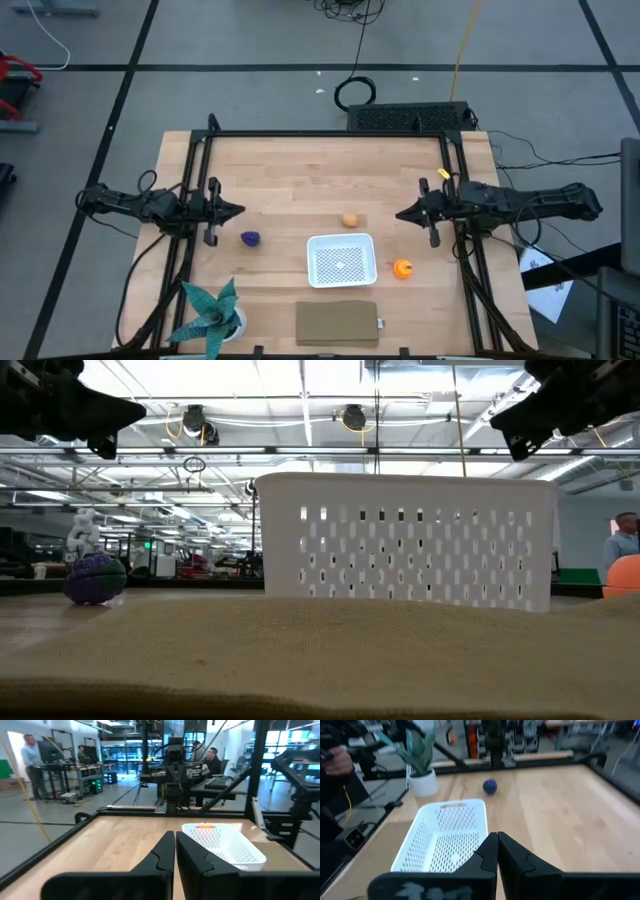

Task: Pick and placing Produce into tupperware
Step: Put the orange into the white basket

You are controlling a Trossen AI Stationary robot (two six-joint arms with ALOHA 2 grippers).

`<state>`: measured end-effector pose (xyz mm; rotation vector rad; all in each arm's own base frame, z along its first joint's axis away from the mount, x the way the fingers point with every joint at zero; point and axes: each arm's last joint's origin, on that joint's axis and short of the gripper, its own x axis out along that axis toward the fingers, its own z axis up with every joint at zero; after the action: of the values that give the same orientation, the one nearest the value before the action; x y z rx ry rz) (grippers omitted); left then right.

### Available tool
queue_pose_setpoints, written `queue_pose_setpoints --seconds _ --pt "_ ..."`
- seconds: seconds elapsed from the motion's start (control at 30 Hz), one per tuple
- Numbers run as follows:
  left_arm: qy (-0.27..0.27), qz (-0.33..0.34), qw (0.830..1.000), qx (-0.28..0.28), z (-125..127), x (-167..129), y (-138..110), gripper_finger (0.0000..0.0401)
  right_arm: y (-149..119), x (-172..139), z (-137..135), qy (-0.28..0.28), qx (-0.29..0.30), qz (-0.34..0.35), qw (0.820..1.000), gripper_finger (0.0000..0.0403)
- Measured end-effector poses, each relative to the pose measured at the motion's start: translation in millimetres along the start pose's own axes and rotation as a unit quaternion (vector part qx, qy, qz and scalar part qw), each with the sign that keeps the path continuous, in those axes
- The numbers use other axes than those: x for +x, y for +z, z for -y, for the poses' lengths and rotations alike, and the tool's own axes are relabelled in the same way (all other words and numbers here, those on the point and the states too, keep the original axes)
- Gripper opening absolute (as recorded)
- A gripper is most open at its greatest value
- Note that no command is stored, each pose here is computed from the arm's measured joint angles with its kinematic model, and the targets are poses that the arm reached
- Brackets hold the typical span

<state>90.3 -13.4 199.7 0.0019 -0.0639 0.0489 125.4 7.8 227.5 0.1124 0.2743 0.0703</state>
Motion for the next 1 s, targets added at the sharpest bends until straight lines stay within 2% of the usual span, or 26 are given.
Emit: queue_pose_setpoints --seconds 0.2,0.57,0.7,0.77,1.0 --pt "0.003 0.000 1.000 0.002 0 0 0 0.0002 18 3 -2 -0.009 0.024 -0.062 0.998 0.0000" --pt "0.003 0.004 1.000 0.012 0 0 1 0.0025 41 -5 -5 -0.031 0.076 -0.162 0.983 0.0000" --pt "0.003 0.004 1.000 0.013 0 0 1 0.0026 54 -5 -10 0.003 0.097 -0.185 0.978 0.0000" --pt "0.003 0.004 1.000 0.011 0 0 1 0.0026 59 -3 -13 0.020 0.105 -0.202 0.974 0.0000" --pt "0.003 0.004 1.000 0.008 0 0 1 0.0026 61 3 -23 0.017 0.113 -0.312 0.943 0.0000"
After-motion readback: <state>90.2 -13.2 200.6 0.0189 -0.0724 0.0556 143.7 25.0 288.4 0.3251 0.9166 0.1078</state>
